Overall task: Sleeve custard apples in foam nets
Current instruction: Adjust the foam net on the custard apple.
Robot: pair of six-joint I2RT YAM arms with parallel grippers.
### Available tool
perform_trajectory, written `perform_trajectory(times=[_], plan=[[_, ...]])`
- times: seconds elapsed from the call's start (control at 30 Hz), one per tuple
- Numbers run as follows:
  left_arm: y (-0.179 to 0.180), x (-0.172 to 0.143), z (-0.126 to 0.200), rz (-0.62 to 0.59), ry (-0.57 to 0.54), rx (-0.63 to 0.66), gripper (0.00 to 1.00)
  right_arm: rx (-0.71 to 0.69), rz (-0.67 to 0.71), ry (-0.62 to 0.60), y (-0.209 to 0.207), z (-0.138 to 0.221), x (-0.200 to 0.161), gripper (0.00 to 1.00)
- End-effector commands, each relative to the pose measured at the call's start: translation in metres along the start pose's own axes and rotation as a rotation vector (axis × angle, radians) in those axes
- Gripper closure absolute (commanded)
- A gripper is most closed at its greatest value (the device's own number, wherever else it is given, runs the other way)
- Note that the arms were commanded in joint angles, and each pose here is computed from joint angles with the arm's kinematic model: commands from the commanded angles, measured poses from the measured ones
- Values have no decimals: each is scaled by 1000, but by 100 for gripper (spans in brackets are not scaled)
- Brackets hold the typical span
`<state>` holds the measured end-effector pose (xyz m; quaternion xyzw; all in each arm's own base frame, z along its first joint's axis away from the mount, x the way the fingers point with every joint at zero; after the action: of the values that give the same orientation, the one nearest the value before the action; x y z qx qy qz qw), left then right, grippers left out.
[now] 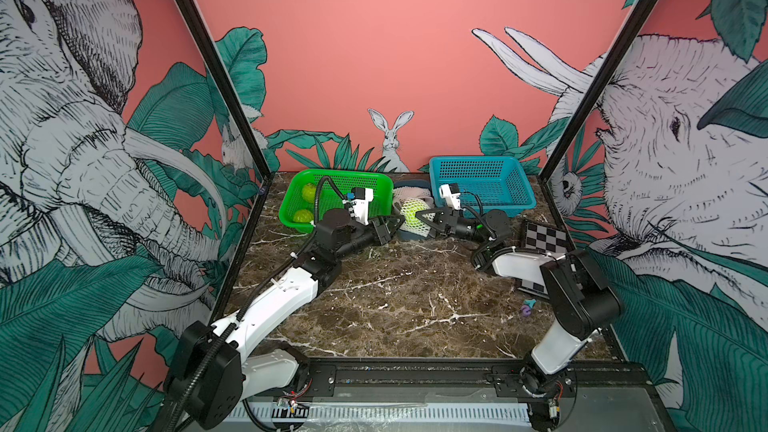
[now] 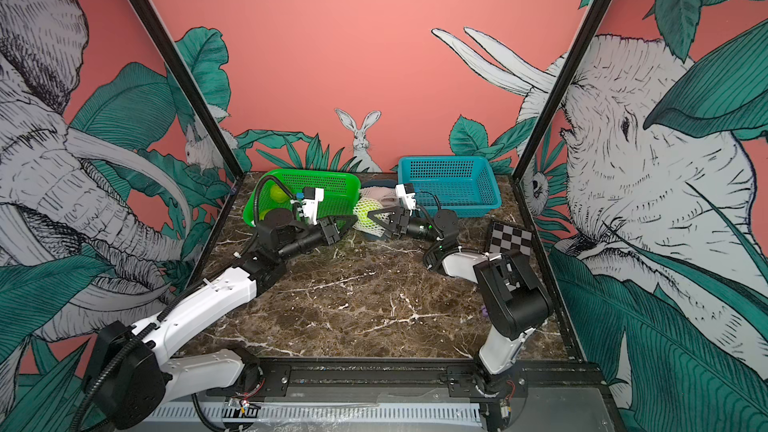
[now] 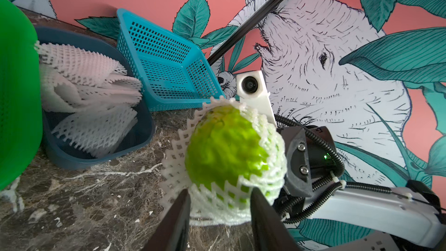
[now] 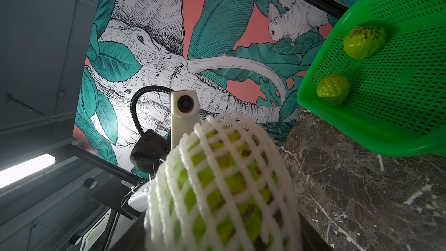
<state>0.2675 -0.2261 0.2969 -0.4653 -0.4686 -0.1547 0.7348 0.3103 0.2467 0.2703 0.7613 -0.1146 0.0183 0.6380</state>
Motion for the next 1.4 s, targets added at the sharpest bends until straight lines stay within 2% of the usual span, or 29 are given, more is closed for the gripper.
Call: perform_trajectory(times=[0.0,0.13,0.4,0.47,0.53,0.63,0.83,1.03,1.13,1.2,1.23,1.37], plan=[[-10,19,3,-32,-61,-31,78,61,57,21,18,-4,-2,29],[-9,21,6,-42,-64,-11,100,59,55,30,17,-4,-4,29],[3,20,12,-42,-56,54,100,60,58,27,19,-3,-6,29],[6,17,14,-33,-53,63,77,61,58,23,19,-3,-5,29],[7,14,16,-22,-50,61,66,62,58,22,19,-3,-4,29],[11,6,17,7,-46,61,61,64,59,17,20,-3,-3,29],[18,-8,7,84,-12,18,61,72,68,12,24,-5,-2,29],[22,-11,0,116,-22,-3,69,75,73,15,26,-5,-2,29],[23,-10,-4,121,-22,-12,83,75,70,16,26,-5,-3,29],[23,-9,-5,119,-21,-15,97,73,71,19,25,-4,-3,29],[23,-8,-5,118,-25,-13,100,73,70,20,25,-4,-4,29],[23,-4,-1,102,-47,6,100,62,61,22,20,-3,-4,29]])
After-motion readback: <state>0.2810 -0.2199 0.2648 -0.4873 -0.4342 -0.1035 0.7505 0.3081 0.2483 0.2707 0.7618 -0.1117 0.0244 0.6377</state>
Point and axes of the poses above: each gripper's point midway between its finger pads, its own z axis back along the fingers, its own y axis along the line the jaws close on, x = y × z, the point moved 6 cm from there along z, back along the fingers, and after that the axes turned 15 degrees about -z, right-handed, at the moved point
